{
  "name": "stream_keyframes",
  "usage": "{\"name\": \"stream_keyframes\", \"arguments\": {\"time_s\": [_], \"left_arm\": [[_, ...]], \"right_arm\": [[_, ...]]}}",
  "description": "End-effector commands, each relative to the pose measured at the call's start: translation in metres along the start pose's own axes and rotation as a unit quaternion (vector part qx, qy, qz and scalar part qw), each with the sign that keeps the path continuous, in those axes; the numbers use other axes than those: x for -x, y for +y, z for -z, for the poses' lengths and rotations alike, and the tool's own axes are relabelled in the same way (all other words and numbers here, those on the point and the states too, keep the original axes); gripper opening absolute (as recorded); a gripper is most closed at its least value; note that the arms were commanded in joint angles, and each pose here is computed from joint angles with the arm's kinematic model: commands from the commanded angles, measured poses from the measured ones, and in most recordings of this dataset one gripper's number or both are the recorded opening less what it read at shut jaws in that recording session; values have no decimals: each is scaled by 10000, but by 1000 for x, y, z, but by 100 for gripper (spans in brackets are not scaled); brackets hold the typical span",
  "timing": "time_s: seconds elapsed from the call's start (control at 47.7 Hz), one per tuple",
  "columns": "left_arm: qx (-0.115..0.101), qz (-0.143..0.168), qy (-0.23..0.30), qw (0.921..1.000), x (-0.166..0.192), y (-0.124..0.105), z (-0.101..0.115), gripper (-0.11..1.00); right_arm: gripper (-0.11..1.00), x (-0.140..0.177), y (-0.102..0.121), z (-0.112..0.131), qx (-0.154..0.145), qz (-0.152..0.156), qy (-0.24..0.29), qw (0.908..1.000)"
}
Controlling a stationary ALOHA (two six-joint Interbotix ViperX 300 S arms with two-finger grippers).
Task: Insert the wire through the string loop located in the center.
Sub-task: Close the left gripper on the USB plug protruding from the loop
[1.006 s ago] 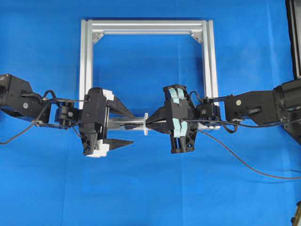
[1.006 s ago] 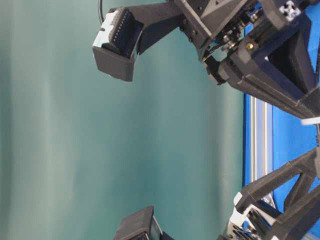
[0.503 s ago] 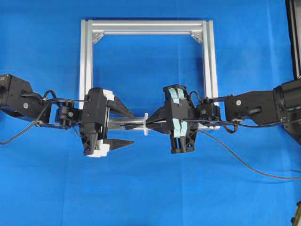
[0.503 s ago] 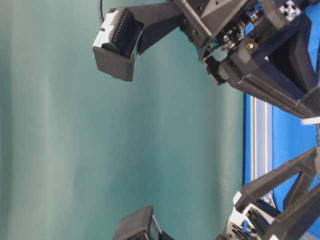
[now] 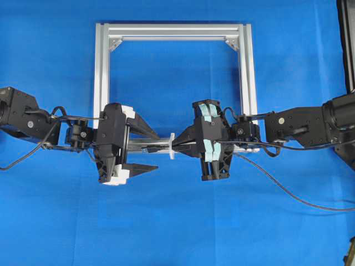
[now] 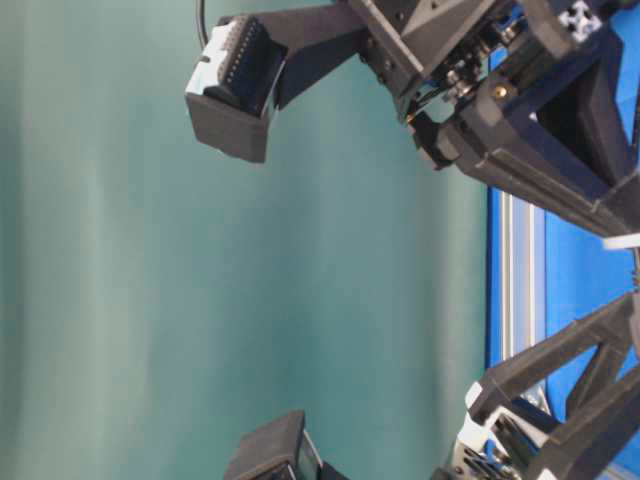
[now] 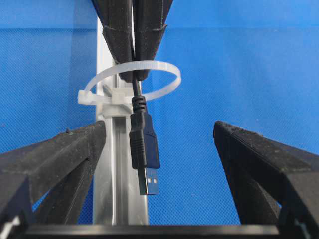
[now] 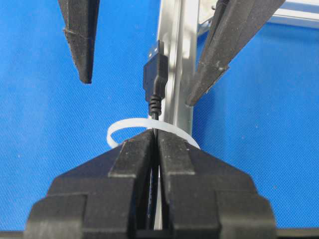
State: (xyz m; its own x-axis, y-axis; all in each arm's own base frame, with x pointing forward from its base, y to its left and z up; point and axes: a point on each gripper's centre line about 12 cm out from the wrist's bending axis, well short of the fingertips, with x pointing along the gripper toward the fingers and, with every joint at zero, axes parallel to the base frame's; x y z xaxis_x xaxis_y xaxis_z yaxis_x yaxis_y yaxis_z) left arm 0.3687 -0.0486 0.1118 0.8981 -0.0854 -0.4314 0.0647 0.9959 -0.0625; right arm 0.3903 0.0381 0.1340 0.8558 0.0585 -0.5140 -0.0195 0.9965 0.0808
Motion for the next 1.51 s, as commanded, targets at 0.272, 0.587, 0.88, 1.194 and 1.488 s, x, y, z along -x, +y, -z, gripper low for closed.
{"name": "stream_keyframes", "arguments": {"time_s": [0.272, 0.587, 0.88, 1.194, 1.488], "left_arm": [[-12, 37, -205, 9998, -1, -2, -13, 92], [-87, 72, -173, 9998, -1, -5, -11, 86], [-90, 67, -273, 9996, -1, -4, -14, 10], [-84, 56, -236, 9997, -1, -3, -13, 9], [-83, 56, -243, 9997, -1, -3, -13, 9]], "right_arm": [[-2, 2, 2, -10, -15, -18, -144, 9999], [-2, 2, 2, -10, -15, -18, -144, 9999], [-2, 2, 2, -10, 14, -23, -121, 9999], [-2, 2, 2, -9, 82, -33, -98, 9999], [1, 3, 2, -8, 82, -34, -6, 10000]]}}
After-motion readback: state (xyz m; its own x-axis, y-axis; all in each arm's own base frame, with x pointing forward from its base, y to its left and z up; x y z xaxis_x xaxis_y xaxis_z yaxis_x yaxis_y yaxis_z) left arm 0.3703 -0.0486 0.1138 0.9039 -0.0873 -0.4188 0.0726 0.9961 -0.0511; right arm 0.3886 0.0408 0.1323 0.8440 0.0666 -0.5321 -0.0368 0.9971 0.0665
